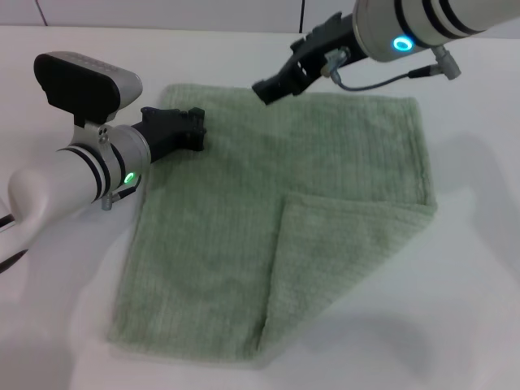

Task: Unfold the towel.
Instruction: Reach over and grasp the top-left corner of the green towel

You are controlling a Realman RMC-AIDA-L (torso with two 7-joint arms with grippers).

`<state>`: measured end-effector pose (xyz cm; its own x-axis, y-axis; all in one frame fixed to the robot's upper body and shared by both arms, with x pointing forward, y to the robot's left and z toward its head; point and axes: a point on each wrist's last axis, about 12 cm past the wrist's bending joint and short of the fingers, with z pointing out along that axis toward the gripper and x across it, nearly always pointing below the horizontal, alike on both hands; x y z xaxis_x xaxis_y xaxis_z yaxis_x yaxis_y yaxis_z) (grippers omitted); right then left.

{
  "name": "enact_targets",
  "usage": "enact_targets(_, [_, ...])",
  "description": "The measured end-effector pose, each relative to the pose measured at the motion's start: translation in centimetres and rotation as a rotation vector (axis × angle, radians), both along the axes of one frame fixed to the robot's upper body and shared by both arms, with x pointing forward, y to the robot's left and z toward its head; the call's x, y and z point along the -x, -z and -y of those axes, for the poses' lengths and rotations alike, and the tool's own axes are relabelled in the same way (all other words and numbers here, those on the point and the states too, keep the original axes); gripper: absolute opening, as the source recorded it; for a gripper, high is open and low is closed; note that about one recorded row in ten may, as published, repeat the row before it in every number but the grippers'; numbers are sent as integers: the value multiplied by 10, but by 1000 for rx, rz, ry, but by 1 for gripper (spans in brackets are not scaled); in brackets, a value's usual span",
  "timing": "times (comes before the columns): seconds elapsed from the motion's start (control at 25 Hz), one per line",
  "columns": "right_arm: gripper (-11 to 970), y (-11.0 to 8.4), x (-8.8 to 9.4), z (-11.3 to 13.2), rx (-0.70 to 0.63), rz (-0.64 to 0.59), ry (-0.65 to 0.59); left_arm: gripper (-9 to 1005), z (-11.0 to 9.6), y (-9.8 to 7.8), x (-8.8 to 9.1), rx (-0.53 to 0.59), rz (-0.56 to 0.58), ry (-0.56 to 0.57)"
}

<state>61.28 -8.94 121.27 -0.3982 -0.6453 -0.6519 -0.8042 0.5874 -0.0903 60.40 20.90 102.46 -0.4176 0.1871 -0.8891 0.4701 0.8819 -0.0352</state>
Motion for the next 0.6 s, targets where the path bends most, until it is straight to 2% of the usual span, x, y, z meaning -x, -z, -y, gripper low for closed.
enact_targets(0.4, [817,8,9,0,114,-174,-86,-2,1,-2,-1,4,6,0])
enact_targets(0.48, [817,17,7,-4,157,-246,-116,-2,1,-2,-2,4,7,0])
enact_targets(0.6, [817,23,5,-5,184,-279,-126,-2,1,-3,-2,5,8,1])
